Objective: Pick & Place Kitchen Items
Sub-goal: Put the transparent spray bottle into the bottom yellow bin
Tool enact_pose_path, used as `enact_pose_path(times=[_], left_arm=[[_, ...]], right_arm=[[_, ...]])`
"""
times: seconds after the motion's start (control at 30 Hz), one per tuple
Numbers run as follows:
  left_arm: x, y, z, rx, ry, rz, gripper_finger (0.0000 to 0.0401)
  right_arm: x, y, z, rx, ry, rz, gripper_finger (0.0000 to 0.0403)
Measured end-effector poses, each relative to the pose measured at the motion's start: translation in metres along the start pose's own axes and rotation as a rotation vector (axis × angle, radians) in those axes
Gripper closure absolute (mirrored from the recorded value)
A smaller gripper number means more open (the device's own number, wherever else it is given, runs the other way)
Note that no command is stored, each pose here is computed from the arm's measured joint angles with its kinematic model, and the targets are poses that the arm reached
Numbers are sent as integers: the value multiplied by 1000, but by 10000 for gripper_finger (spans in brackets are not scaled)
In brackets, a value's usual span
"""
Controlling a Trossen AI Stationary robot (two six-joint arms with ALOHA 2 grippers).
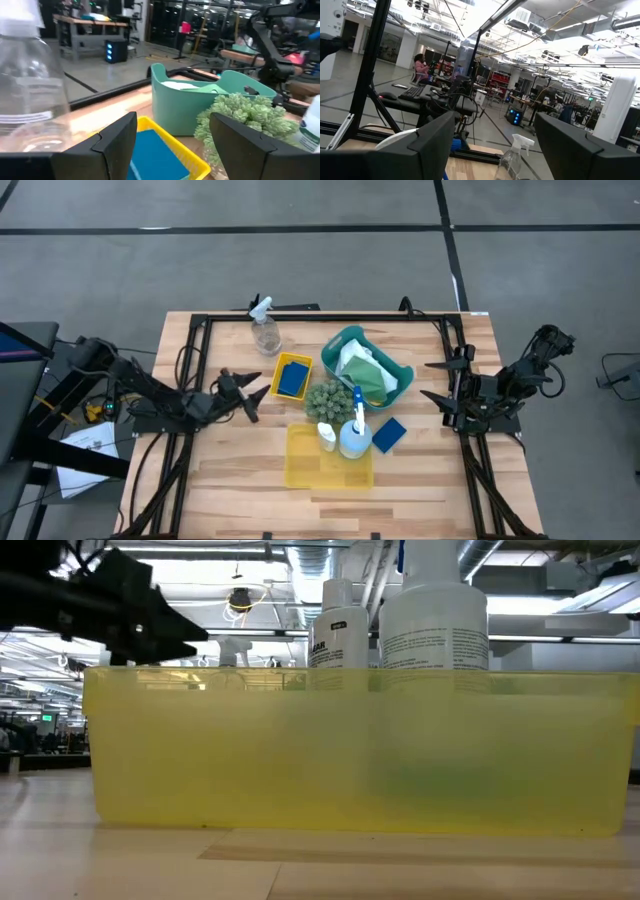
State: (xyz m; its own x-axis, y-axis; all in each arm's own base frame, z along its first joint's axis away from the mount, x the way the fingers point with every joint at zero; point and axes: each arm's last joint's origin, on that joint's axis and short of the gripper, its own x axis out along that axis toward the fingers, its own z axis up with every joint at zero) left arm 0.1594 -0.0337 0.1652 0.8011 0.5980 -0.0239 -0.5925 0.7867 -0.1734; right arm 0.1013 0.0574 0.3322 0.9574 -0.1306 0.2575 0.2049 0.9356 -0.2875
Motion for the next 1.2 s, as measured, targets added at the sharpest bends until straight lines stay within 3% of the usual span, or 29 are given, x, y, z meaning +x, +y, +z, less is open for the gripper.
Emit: enact_pose_path(times=[0.1,0.33,0.6,0.7,0.83,0.97,1.2], left_arm=[[9,3,-2,-6,15,-35,154],[31,18,5,115,-9,82,154],[48,14,32,548,-61,145,154],[54,14,40,643,-69,180,154],[58,17,56,613,-139,240,154],[63,26,68,554,-172,374,154],[72,46,73,454,-178,506,154]], right_arm=[[0,0,0,-1,0,0,135],[0,0,0,-7,0,0,135],[0,0,0,-9,0,0,135],[0,0,0,-11,0,0,135],[0,0,0,-11,1,0,135],[0,0,0,-11,1,0,135],[0,0,0,-11,1,0,135]])
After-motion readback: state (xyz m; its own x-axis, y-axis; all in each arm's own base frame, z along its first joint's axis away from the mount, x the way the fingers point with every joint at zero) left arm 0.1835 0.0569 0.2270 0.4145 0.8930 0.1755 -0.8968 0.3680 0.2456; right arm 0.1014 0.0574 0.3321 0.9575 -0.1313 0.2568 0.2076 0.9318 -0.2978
